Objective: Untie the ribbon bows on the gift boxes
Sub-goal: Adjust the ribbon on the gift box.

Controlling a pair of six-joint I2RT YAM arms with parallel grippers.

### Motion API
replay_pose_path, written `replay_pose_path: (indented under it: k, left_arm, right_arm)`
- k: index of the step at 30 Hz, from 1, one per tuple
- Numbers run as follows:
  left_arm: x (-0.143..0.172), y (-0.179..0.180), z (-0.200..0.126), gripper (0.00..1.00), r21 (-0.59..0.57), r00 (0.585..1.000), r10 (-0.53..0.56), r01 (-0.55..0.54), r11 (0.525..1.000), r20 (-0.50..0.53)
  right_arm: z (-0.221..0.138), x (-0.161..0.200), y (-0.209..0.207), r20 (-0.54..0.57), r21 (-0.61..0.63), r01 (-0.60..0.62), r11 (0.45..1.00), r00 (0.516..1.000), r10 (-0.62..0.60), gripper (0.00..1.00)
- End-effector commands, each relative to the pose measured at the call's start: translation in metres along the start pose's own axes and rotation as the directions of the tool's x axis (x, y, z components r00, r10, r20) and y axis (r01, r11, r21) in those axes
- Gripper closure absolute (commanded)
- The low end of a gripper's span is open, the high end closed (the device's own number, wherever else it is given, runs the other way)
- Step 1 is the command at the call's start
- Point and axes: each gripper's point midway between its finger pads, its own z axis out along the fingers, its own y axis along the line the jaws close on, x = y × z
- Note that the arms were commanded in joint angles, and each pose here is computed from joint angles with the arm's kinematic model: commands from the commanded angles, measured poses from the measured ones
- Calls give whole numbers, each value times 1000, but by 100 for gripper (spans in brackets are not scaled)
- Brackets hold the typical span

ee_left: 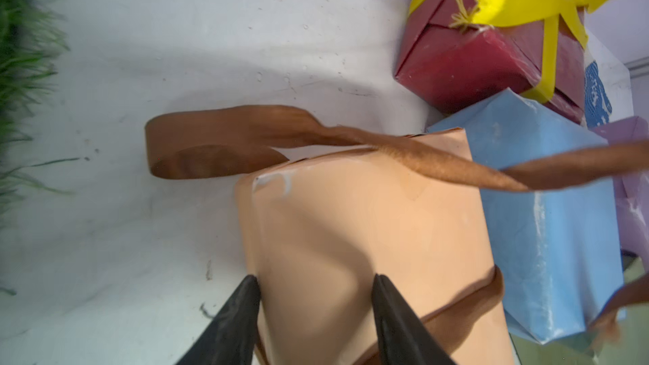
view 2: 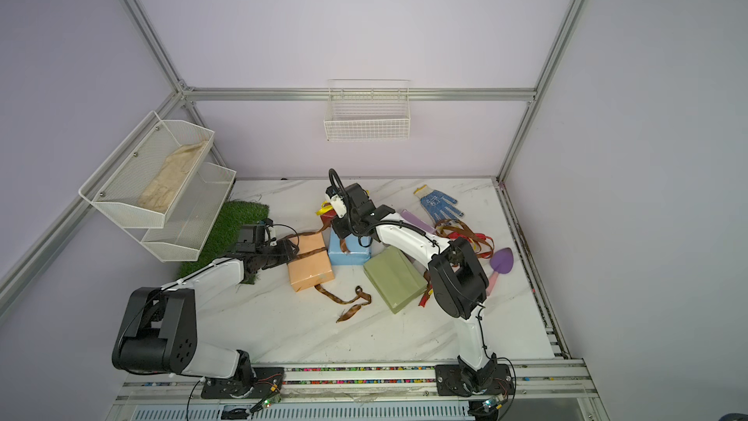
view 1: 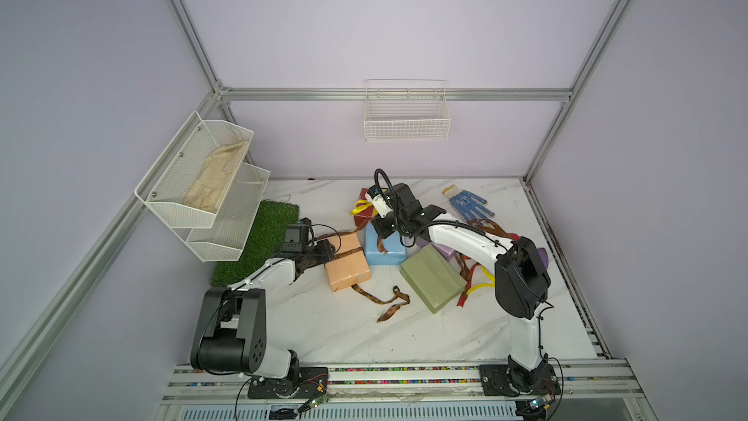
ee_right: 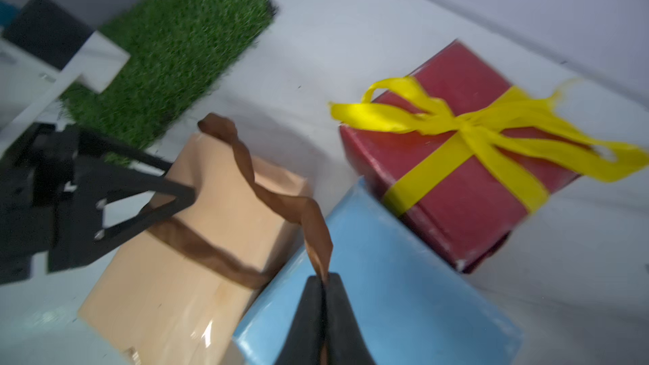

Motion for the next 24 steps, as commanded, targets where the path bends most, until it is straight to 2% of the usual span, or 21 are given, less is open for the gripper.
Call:
replay_pose_path:
  k: [1, 3, 4, 5, 7, 9, 12, 16, 24]
  left_arm:
    - [12, -23, 3, 48, 71, 992, 111, -106, 992, -66]
    - [14, -31, 2, 48, 100, 989, 132, -124, 987, -72]
    - [15, -34, 1, 48, 115, 988, 137, -128, 985, -74]
    - [15, -35, 0, 48, 123, 988, 139, -129, 984, -74]
    - [12, -40, -2, 48, 140, 988, 142, -132, 981, -65]
    - [9, -42, -4, 48, 148, 989, 139, -129, 981, -57]
    - [4, -46, -7, 48, 157, 991, 131, -124, 980, -37]
    - [3, -51, -6, 48, 182, 990, 133, -124, 975, -38]
    - [6, -52, -1, 48, 200, 988, 145, -131, 971, -55]
  right_arm:
    - [5, 17, 3, -101, 1, 104, 995, 989, -104, 53]
    - [-4, 23, 25, -74, -123, 118, 985, 989, -128, 41]
    - [-10, 19, 40, -23, -205, 130, 970, 990, -138, 36]
    - [-16, 20, 51, 0, -266, 134, 954, 990, -139, 34]
    - [-21, 26, 71, 7, -382, 128, 915, 991, -136, 35]
    - [-19, 35, 81, -19, -444, 109, 889, 991, -131, 39]
    - [-14, 49, 86, -28, -480, 117, 869, 988, -149, 44]
    - [-9, 55, 88, -5, -491, 147, 859, 985, -171, 44]
    - [9, 85, 99, -37, -526, 209, 824, 963, -267, 42]
